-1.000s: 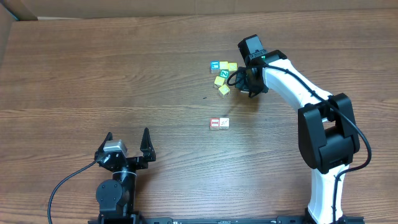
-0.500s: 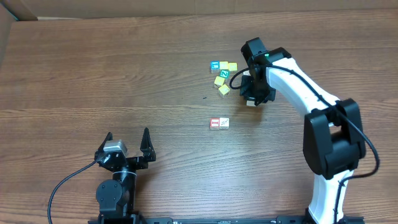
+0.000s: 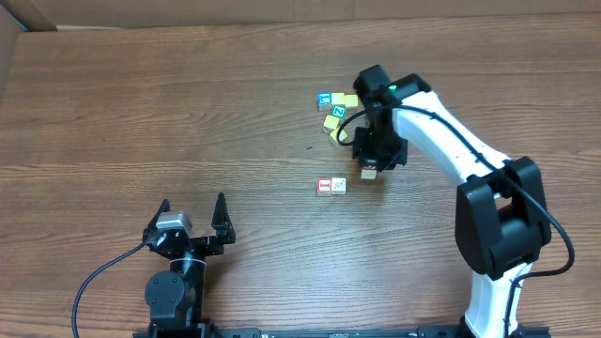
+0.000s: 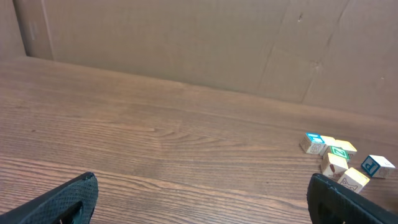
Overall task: Flip 4 blocks
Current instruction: 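Carry the red 'Q' block down beside the placed blocks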
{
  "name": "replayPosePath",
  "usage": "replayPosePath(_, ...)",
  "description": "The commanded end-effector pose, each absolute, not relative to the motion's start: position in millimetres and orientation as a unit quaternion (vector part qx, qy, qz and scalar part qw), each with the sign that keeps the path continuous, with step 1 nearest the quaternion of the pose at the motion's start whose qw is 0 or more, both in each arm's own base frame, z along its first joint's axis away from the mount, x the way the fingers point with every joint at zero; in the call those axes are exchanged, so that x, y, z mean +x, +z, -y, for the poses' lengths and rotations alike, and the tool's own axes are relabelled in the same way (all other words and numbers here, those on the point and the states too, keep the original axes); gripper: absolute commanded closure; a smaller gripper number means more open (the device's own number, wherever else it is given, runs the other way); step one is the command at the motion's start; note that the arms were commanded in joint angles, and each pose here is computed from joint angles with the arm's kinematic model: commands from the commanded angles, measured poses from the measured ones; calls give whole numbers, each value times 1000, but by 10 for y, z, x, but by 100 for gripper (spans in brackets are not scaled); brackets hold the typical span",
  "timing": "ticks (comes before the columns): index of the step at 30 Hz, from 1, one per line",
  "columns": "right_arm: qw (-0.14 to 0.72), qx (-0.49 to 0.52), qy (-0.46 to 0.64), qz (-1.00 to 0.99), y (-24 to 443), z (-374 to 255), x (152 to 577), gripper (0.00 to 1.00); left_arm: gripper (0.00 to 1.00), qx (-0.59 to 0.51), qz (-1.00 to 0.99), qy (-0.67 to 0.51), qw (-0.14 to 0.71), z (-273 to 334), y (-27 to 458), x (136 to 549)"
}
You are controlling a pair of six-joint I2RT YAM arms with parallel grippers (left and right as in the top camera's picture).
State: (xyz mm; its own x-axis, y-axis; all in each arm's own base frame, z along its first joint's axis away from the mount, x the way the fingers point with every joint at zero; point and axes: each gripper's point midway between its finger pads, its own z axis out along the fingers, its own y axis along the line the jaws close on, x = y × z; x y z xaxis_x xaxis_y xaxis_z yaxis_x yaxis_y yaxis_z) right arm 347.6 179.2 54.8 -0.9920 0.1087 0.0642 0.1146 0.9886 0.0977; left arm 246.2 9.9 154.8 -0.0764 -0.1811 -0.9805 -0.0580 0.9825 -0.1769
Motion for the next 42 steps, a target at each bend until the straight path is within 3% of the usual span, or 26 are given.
replayPosePath(1,22,-40,-60,997,671,-1906,3416,73,0,-68,-731,-46,677,-62,1554,2461)
replayPosePath(13,35,-42,-53,997,541,-1952,3291,74,0,-68,-731,-46,677,-62,1554,2461)
replayPosePath(28,41,-41,-66,996,536,-1996,3269,50,0,-68,-731,-46,677,-62,1554,2461)
replayPosePath(38,47,-63,-64,995,739,-1645,3376,64,0,-68,-731,-46,677,-62,1554,2461)
replayPosePath(42,72,-88,-52,992,696,-1441,3305,96,0,-68,-731,-46,677,-62,1554,2461)
